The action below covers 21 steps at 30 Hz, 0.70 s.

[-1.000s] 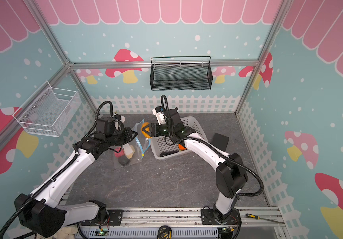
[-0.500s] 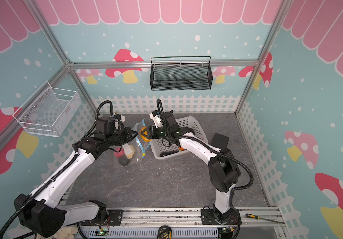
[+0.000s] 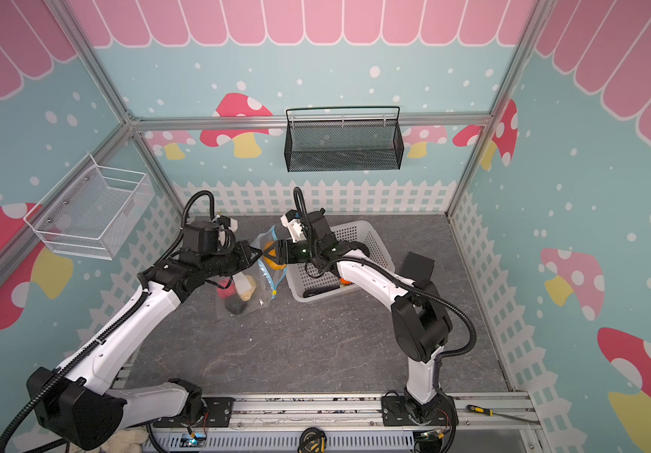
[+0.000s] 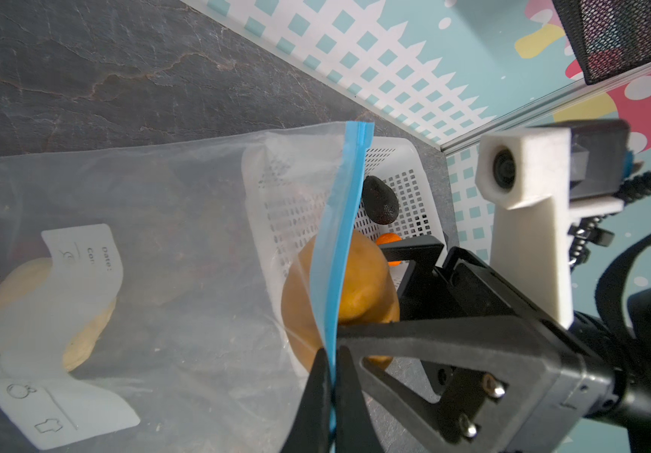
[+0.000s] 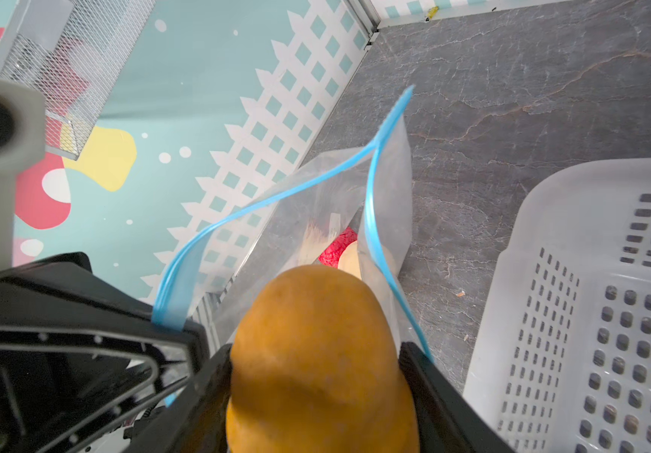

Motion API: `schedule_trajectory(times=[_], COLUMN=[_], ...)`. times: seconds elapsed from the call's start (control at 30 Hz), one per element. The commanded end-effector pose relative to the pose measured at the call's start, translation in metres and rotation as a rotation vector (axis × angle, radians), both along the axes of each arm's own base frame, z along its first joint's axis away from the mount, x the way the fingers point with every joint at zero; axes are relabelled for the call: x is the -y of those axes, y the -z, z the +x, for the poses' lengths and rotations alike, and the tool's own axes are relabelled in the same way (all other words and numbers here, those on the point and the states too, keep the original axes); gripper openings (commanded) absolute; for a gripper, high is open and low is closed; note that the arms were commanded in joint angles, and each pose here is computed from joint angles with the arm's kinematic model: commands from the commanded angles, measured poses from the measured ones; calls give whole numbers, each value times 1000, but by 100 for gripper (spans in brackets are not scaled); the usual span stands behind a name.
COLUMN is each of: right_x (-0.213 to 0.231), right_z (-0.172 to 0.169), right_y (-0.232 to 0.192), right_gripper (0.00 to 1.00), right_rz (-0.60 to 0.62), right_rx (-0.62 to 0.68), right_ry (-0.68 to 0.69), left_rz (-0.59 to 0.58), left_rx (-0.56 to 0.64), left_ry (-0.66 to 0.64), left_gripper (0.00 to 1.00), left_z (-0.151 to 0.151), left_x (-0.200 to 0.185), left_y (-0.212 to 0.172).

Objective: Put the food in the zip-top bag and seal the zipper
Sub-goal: 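Lift the yellow-orange piece and carry it into the bag opening with the right gripper, then open the right gripper to drop the yellow-orange piece into the bag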

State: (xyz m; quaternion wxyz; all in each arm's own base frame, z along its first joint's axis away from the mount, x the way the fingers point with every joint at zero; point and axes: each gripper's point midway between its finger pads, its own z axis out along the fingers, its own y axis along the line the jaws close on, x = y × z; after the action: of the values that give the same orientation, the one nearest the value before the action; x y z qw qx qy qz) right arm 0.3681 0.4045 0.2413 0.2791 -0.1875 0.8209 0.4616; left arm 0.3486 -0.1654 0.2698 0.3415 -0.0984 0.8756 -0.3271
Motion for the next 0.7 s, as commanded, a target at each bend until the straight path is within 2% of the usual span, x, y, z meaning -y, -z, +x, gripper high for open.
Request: schedule_trajectory(times=[0.0,0.2,0.67], right_x=[-6,-5,-3], right_z=[1,2,-2], right_y=[3,5,-6], right_gripper=[70,73,73], right_rz=[-10,-20,-10], right_rx=[-4,-1,15], right_ry=[-10,-10,-16], left_rz=[-16,-15,-8], left_rx=[27,28,18], left_ry=[-2,-6,-10], left_gripper=[0,0,0], left_z=[-1,0,1], left_x=[1,1,0], left_y=[-10,-9,-3])
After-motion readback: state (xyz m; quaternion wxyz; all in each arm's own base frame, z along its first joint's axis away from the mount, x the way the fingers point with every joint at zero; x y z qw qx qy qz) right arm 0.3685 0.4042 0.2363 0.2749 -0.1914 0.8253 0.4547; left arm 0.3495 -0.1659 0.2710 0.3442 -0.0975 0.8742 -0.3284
